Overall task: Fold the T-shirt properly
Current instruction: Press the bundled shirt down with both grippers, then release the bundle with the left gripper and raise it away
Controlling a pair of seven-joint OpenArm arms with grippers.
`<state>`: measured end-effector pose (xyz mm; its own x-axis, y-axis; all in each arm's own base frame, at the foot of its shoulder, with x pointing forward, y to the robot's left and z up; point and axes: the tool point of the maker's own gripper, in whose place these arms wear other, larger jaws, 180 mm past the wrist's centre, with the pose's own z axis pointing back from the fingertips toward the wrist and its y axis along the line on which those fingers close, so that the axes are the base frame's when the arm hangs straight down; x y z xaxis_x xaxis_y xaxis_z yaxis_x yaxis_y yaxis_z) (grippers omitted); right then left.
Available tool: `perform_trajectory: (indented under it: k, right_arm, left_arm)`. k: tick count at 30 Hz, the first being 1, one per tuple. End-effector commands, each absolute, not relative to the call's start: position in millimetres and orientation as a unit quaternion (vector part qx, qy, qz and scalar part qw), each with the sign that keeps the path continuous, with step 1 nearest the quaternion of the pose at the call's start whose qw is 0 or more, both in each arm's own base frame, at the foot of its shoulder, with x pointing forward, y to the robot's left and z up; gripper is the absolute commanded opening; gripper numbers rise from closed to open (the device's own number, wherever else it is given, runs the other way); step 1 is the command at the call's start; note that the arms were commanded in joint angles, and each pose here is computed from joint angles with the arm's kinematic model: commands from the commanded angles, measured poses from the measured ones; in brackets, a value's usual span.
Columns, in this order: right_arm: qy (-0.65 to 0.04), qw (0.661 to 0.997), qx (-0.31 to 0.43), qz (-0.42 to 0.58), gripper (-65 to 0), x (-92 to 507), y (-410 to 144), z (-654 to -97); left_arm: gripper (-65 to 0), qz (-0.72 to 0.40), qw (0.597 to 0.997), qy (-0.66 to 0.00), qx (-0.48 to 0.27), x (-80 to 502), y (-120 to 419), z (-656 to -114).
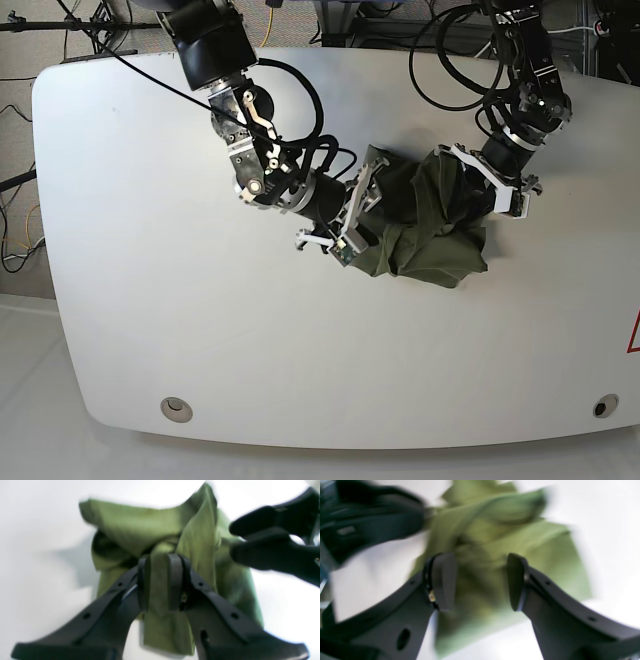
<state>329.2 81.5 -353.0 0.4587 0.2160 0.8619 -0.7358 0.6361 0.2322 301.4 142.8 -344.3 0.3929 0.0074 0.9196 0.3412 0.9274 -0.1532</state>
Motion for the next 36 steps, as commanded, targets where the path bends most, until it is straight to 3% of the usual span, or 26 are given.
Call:
perform_trajectory:
  k: [1, 10, 11, 13, 18, 30, 36]
  right_arm:
    - [-0.454, 0.782, 0.310, 0.294, -34.2, 346.5, 82.4, -335.2]
    - [-0.454, 0.785, 0.296, 0.299, -33.4, 374.4, 78.1, -336.8]
    - [-0.419, 0.805, 0.292, 0.302, -34.0, 356.4, 76.8, -357.1]
    - [-0.418, 0.806, 0.291, 0.303, -34.1, 356.1, 76.7, -357.5]
    - [-0.414, 0.808, 0.289, 0.303, -34.1, 356.5, 74.9, -358.6]
    - [-0.458, 0.780, 0.286, 0.317, -34.1, 358.7, 78.4, -321.0]
    - [-0.443, 0.785, 0.275, 0.334, -34.0, 348.3, 78.7, -318.2]
  left_arm:
    - [-53.9, -0.102, 0.802, -0.565, -0.166, 307.0, 141.1, -329.5]
    - [-54.3, -0.104, 0.801, -0.566, -0.167, 309.9, 141.0, -328.9]
    - [-54.6, -0.122, 0.807, -0.559, -0.145, 319.9, 145.6, -323.7]
    - [-54.6, -0.144, 0.793, -0.579, -0.121, 339.6, 153.5, -297.2]
    - [-54.6, -0.147, 0.838, -0.520, -0.070, 341.0, 183.8, -303.0]
    - [-54.6, -0.131, 0.841, -0.524, -0.042, 349.1, 204.9, -288.3]
    - [-54.6, -0.095, 0.839, -0.536, -0.012, 342.7, 236.5, -278.0]
